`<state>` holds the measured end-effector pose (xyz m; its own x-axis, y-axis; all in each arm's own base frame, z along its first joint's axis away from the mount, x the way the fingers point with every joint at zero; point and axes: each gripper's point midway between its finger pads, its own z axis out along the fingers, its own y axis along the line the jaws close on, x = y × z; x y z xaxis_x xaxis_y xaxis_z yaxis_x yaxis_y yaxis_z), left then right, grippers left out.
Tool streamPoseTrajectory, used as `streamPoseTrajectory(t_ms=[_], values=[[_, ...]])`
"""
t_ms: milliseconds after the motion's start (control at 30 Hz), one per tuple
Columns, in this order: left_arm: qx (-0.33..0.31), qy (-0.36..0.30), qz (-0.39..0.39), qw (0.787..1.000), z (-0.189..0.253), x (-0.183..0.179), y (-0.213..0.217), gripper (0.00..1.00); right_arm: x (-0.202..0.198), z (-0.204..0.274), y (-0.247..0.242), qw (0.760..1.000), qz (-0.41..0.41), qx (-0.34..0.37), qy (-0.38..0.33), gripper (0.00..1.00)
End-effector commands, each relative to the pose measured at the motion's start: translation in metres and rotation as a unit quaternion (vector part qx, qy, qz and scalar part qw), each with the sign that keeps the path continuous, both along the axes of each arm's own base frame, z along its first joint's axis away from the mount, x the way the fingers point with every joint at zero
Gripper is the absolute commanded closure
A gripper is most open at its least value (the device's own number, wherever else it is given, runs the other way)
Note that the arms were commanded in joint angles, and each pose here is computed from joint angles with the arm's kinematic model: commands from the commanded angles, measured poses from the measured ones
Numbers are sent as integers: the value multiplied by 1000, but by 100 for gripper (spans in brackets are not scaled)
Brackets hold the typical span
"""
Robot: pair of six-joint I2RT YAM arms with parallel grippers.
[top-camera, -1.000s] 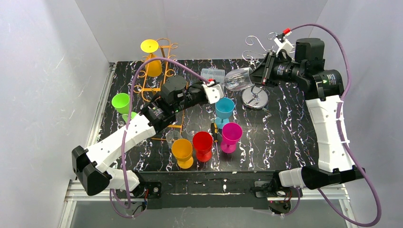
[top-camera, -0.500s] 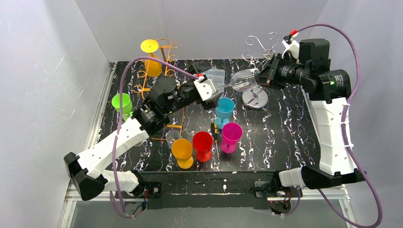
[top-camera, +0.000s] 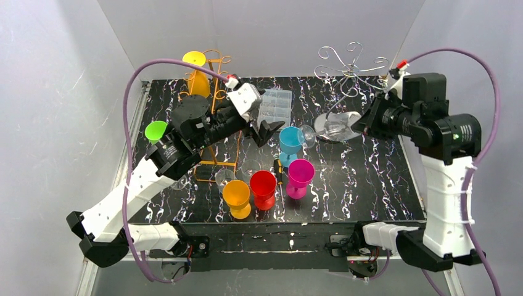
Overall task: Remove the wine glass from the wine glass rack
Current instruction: Place the wine glass at the center of the board.
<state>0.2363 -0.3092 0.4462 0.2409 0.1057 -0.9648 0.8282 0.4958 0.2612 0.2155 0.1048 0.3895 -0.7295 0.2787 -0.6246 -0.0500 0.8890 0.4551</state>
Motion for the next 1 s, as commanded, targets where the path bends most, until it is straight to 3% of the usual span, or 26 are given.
streamPoseTrajectory(t_ms=[0, 167, 333, 533, 967], values=[[-30, 66, -7, 997, 13, -18, 8, 2, -15, -13, -27, 998, -46, -46, -5, 99], [-29, 130, 18, 991, 10, -13, 8, 2, -14, -40, -51, 991, -86, -105, 18, 99], [25, 209, 90, 973, -21, 11, 7, 2, 0, -68, -59, 984, -95, -142, 42, 99], [2, 259, 174, 950, -31, 29, 25, 2, 20, -113, -58, 979, -97, -163, 73, 99], [-61, 232, 235, 942, 4, 20, 72, 2, 50, -171, -48, 971, -89, -201, 94, 99]])
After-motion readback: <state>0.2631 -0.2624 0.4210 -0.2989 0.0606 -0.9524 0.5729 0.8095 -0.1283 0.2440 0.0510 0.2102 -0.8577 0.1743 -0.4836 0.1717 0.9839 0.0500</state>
